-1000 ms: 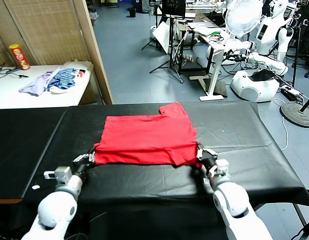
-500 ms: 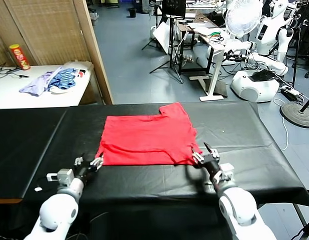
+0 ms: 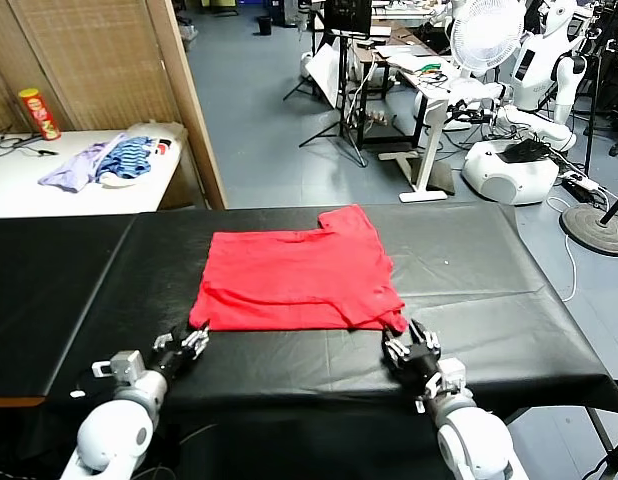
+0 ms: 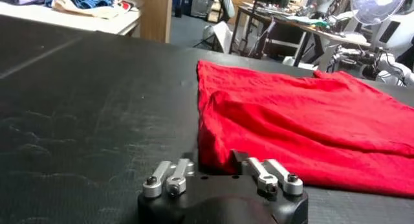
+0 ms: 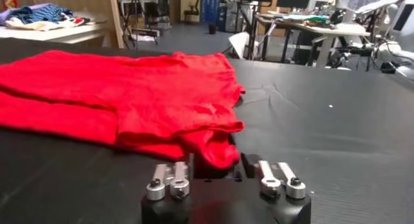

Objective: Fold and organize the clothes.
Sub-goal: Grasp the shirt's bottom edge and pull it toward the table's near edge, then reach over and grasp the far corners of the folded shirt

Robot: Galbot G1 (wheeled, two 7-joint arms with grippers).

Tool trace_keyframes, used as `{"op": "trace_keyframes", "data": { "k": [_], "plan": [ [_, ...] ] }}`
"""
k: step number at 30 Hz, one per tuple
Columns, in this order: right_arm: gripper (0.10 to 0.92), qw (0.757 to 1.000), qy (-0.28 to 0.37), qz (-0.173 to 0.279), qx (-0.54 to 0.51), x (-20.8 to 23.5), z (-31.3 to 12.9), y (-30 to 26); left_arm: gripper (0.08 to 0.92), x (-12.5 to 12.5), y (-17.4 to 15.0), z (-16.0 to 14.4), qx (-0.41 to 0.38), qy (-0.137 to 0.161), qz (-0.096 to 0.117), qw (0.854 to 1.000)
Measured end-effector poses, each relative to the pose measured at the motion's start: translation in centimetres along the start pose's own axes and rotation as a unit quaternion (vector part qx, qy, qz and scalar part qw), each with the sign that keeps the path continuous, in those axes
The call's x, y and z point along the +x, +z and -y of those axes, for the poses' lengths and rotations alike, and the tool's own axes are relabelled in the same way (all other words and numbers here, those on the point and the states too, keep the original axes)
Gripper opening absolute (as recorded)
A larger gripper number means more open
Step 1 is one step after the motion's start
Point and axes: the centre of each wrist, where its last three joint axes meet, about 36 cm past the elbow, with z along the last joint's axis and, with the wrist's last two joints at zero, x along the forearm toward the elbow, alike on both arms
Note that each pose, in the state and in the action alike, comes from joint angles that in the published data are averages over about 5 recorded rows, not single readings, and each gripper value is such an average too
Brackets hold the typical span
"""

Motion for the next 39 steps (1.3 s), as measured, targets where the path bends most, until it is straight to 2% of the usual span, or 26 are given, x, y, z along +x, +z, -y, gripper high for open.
{"op": "trace_keyframes", "data": {
  "k": [1,4,11,19,22,25,30,33,36,39],
  "plan": [
    [0.135,1.000,0.001,-0.003,0.001,0.2,0.0,-0.1,0.177,0.1,0.0,0.0,-0.003,-0.001,0.000,1.000],
    [0.132,1.000,0.007,-0.019,-0.001,0.9,0.2,-0.4,0.125,0.4,0.1,0.1,-0.016,-0.006,-0.001,1.000],
    [0.131,0.998,0.007,-0.057,-0.018,3.5,0.5,-0.9,0.126,2.8,-0.2,0.3,-0.056,-0.020,-0.007,0.998],
    [0.132,0.997,-0.008,-0.071,-0.021,7.1,-0.3,-1.3,0.126,8.1,0.8,1.9,-0.091,-0.025,-0.025,0.995],
    [0.202,0.997,-0.012,-0.076,-0.021,8.1,-0.6,-1.4,0.137,10.0,1.1,2.6,-0.090,-0.028,-0.032,0.995],
    [0.360,0.996,-0.013,-0.081,-0.018,9.2,-0.6,-1.9,0.236,11.3,1.1,2.9,-0.091,-0.035,-0.038,0.995],
    [0.610,0.996,-0.016,-0.087,-0.019,11.1,-0.1,-3.6,0.520,12.7,0.2,3.4,-0.096,-0.053,-0.044,0.993],
    [0.750,0.997,-0.011,-0.076,-0.026,11.6,0.7,-5.2,0.670,13.4,-1.0,3.9,-0.097,-0.057,-0.056,0.992],
    [0.794,0.998,0.000,-0.050,-0.030,10.9,1.7,-6.8,0.766,13.8,-2.8,4.1,-0.096,-0.050,-0.054,0.993],
    [0.798,0.999,0.008,-0.019,-0.029,8.5,2.8,-8.3,0.794,13.1,-4.8,4.0,-0.092,-0.042,-0.046,0.994]
  ]
}}
